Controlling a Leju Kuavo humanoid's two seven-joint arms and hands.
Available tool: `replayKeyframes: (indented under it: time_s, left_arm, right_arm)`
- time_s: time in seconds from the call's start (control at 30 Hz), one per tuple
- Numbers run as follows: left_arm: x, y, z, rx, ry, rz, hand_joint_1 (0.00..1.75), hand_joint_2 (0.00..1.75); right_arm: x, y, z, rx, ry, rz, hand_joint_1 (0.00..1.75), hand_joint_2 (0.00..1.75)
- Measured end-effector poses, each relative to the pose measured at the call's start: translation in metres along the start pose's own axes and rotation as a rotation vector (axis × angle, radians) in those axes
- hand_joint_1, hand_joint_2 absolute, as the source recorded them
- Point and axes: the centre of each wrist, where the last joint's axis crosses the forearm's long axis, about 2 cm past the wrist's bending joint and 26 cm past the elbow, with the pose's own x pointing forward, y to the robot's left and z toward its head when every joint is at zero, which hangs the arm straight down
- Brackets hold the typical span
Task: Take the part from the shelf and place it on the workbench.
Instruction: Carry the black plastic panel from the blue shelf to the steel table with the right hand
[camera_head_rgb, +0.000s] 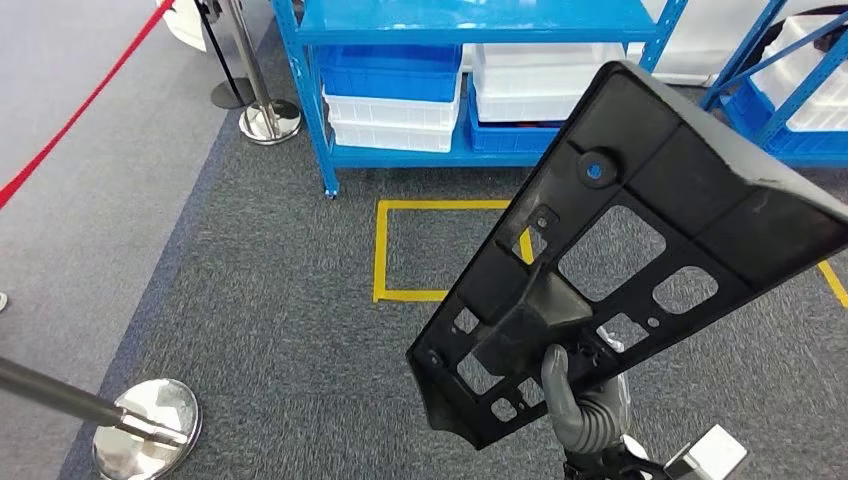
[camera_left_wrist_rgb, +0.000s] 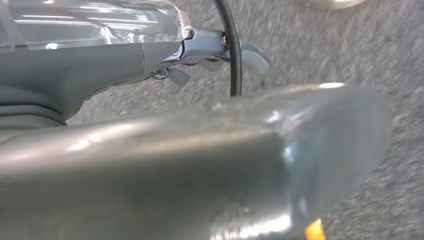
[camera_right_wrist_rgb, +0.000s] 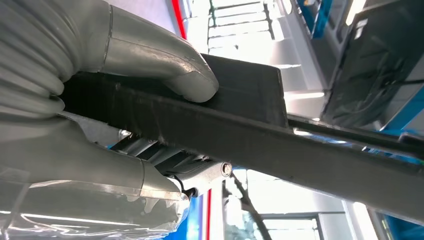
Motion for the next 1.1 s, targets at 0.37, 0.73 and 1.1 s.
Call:
replayKeyframes:
  time_s: [0.37, 0.73, 1.1]
  left_arm:
    - [-0.001, 0.000, 0.001, -0.015, -0.002, -0.001, 0.00, 0.00]
    - [-0.006, 0.000, 0.003, -0.020, 0.004, -0.009, 0.00, 0.00]
    - [-0.006, 0.001, 0.003, 0.001, 0.035, 0.022, 0.00, 0.00]
  right_arm:
    - [-0.004, -0.010, -0.006, -0.017, 0.008, 0.016, 1.75, 1.75]
    - [-0.003, -0.014, -0.013, -0.016, -0.009, 0.025, 1.75, 1.75]
    - [-0.004, -0.015, -0.004, -0.037, 0.014, 0.028, 1.75, 1.75]
